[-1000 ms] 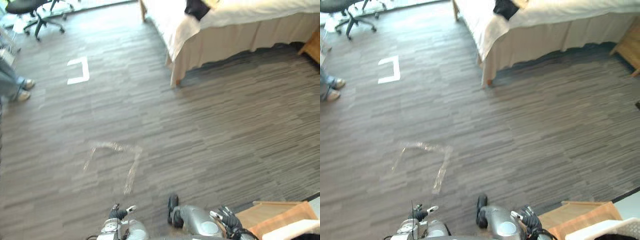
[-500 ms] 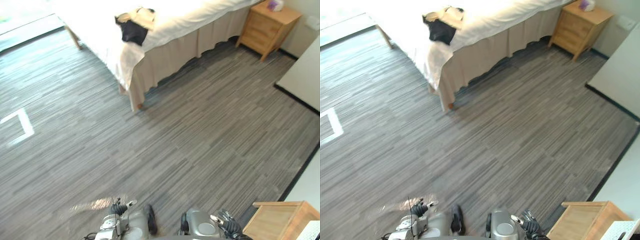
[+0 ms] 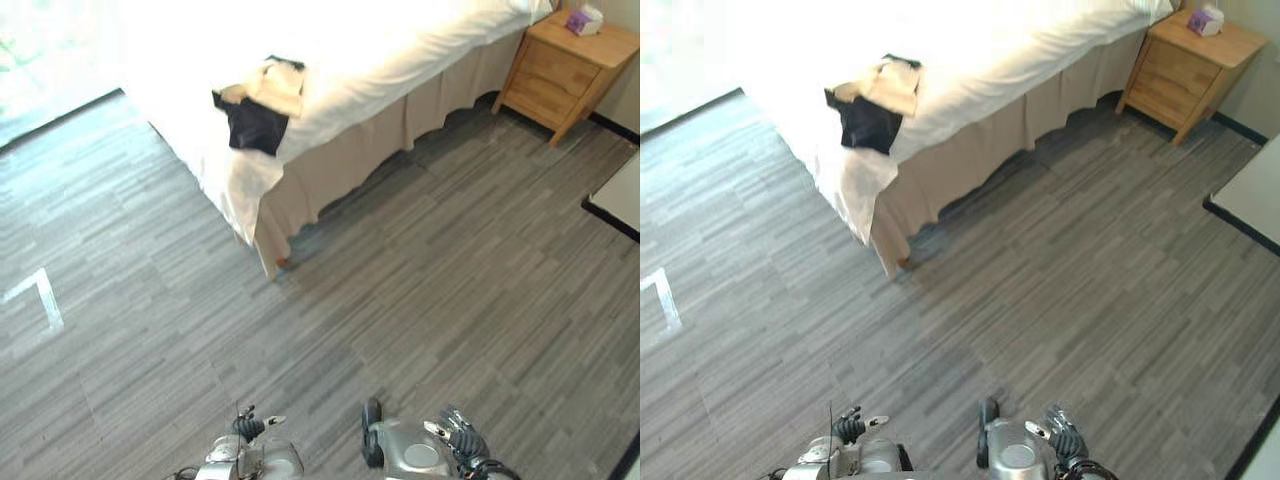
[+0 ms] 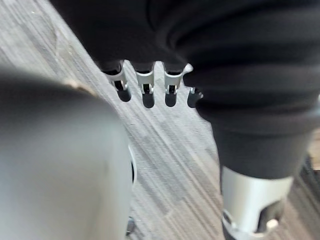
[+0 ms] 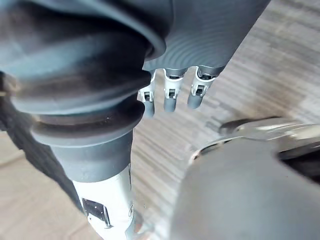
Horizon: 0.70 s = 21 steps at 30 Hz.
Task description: Tidy the bed and pick cloth on bed and put in laundry
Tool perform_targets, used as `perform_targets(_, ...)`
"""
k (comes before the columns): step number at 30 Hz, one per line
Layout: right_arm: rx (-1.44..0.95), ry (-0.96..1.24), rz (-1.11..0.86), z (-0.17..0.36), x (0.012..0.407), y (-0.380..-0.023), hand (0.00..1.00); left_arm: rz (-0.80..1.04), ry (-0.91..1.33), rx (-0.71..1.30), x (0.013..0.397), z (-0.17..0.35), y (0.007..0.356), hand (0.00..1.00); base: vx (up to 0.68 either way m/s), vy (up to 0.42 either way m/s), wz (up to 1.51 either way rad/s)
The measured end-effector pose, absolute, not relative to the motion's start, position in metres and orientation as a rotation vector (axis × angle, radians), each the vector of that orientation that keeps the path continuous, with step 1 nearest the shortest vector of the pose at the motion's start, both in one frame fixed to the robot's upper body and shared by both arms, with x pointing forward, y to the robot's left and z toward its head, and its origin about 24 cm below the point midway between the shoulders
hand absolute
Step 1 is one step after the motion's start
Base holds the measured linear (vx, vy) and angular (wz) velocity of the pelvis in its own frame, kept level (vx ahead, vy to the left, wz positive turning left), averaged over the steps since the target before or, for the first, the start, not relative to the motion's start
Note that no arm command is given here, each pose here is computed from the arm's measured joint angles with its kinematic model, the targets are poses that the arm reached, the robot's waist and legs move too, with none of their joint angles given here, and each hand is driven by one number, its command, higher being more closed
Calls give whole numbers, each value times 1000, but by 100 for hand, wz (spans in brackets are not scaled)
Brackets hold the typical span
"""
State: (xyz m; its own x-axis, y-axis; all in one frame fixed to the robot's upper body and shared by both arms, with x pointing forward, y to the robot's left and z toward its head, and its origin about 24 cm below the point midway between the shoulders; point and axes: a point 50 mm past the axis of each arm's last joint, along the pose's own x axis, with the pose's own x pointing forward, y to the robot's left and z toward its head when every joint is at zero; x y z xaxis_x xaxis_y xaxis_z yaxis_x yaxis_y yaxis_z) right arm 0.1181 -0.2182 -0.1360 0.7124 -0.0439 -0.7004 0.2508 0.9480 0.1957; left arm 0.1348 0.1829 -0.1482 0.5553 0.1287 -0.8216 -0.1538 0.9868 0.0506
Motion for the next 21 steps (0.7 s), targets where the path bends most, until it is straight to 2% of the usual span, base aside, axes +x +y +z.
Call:
perform_targets(9,323,787,-286,-141,103,-231,0,146,1037,-45,120,-155,184,0,462,98,31)
perform_targets(13,369,772,-350,-144,103,-216,0,156,1063,-1,117,-155,197,0,497,28,86)
perform_targets(18,350,592,-476,-122,132,-232,0,203,1089,26,106,-156,210,0,310,-170,98)
perform_targets(21,346,429,-591,-95,164,-256,0,262,1145,67,78,-156,234,0,208,-375,36)
